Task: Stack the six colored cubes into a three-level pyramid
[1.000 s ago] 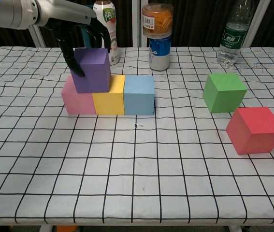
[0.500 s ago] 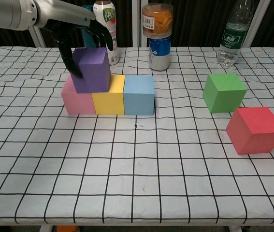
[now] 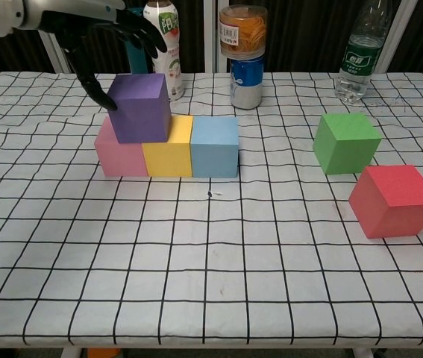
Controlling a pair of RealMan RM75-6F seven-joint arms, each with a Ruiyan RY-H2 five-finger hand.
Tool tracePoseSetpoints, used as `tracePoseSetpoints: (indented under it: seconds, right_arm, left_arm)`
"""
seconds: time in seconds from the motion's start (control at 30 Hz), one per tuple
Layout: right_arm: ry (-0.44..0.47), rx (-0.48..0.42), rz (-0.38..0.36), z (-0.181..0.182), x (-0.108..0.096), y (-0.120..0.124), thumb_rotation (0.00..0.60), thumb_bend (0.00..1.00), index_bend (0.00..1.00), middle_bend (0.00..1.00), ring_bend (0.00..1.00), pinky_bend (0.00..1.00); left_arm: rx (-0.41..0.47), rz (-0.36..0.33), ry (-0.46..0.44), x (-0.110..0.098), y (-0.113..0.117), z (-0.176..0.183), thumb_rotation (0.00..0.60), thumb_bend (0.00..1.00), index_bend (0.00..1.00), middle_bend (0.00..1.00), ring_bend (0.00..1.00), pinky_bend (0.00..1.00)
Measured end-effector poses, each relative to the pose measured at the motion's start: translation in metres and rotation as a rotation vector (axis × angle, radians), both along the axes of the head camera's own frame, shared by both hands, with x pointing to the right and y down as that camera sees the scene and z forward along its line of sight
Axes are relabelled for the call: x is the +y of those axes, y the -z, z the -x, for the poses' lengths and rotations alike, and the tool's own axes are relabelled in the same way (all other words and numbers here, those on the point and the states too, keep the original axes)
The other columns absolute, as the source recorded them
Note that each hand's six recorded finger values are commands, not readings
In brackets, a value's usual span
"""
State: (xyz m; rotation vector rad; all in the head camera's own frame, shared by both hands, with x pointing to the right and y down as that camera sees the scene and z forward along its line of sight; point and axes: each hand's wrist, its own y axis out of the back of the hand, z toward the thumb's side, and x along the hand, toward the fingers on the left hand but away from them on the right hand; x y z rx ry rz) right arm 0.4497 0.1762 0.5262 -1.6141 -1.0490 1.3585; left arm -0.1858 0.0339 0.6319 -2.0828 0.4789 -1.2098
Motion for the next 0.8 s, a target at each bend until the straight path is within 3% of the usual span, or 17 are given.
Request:
tracePoseSetpoints:
  seconds: [0.23, 0.43, 0.63, 0.8]
  right_arm:
    - [0.065, -0.067, 0.068, 0.018, -0.014, -0.015, 0.6, 0.21, 0.0, 0.2, 0.0, 0.13]
    - [0.156, -0.114, 0.142, 0.044, -0.038, -0.033, 0.6, 0.21, 0.0, 0.21, 0.0, 0.14]
    - [0.241, -0.12, 0.211, 0.074, -0.06, -0.052, 0.6, 0.21, 0.0, 0.2, 0.0, 0.14]
    - [0.298, -0.117, 0.257, 0.105, -0.085, -0.079, 0.6, 0.11, 0.0, 0.2, 0.0, 0.14]
  left_arm:
    - [0.014, -0.127, 0.165, -0.002, 0.021, 0.059, 0.6, 0.06, 0.16, 0.15, 0.1, 0.07]
    - [-0.061, -0.233, 0.312, 0.019, 0.034, 0.129, 0.6, 0.06, 0.18, 0.17, 0.1, 0.07]
    - [-0.137, -0.236, 0.36, 0.057, 0.039, 0.172, 0.6, 0.06, 0.19, 0.17, 0.1, 0.07]
    - [-0.141, -0.232, 0.385, 0.075, 0.041, 0.186, 0.6, 0.06, 0.19, 0.17, 0.1, 0.07]
